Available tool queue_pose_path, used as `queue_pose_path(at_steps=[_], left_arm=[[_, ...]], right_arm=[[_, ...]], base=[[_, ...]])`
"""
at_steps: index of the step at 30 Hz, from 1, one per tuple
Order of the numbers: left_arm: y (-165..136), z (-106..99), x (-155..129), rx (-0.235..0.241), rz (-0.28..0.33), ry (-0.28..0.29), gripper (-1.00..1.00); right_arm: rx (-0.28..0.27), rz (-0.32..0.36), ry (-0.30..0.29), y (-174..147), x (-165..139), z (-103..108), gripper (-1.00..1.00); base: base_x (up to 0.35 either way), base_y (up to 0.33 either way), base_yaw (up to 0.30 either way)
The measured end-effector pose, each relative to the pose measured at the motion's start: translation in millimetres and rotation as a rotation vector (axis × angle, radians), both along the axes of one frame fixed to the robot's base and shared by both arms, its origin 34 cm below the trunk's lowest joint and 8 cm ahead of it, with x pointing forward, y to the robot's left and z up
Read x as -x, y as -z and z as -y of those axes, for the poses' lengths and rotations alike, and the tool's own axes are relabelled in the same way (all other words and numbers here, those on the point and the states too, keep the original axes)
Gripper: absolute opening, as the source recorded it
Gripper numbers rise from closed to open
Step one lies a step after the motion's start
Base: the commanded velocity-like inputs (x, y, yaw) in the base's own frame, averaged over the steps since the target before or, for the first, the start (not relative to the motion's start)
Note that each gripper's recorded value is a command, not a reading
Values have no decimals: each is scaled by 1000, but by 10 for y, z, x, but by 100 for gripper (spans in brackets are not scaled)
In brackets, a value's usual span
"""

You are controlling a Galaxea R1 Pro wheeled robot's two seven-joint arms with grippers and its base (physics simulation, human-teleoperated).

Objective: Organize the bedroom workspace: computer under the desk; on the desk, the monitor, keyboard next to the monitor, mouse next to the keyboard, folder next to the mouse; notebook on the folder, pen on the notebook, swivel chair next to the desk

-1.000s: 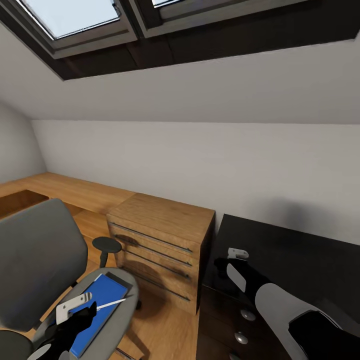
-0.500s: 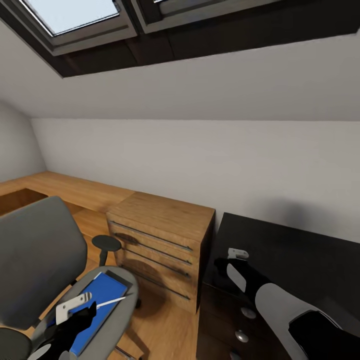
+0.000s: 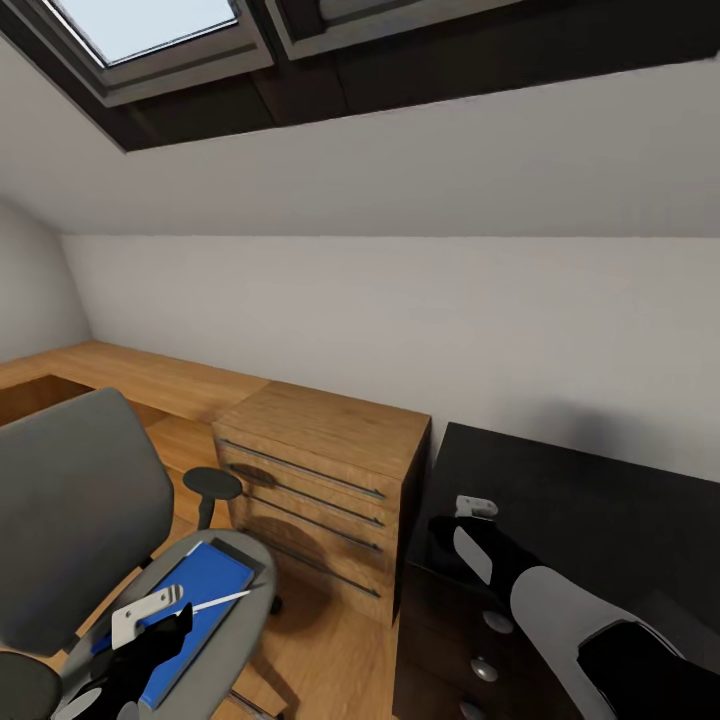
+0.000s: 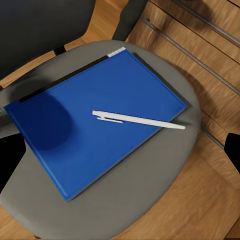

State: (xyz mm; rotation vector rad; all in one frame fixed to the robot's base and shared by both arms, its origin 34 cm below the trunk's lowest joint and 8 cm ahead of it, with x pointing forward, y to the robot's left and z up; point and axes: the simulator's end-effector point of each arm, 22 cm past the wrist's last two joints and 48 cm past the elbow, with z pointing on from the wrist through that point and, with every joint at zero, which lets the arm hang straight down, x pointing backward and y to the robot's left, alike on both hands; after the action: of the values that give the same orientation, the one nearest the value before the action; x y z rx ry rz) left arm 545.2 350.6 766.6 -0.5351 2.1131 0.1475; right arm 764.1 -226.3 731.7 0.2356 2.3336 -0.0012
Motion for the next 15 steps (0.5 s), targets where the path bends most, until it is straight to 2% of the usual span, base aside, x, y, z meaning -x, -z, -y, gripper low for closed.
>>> queue_pose_path(at_steps=[8,9,15], left_arm=[[2,-3,2,0,-1,-1,100],[2,-4,2,0,-1,-1,100],[2,-3,3,1,-1,-2,100]], right_arm=[[0,-1,0,-1,0,-3,100],[0,-1,0,-1,0,-2,-100],[8,-9,-9,4,8,-3,-100]], base=[[0,0,0],[0,0,0],[0,0,0]])
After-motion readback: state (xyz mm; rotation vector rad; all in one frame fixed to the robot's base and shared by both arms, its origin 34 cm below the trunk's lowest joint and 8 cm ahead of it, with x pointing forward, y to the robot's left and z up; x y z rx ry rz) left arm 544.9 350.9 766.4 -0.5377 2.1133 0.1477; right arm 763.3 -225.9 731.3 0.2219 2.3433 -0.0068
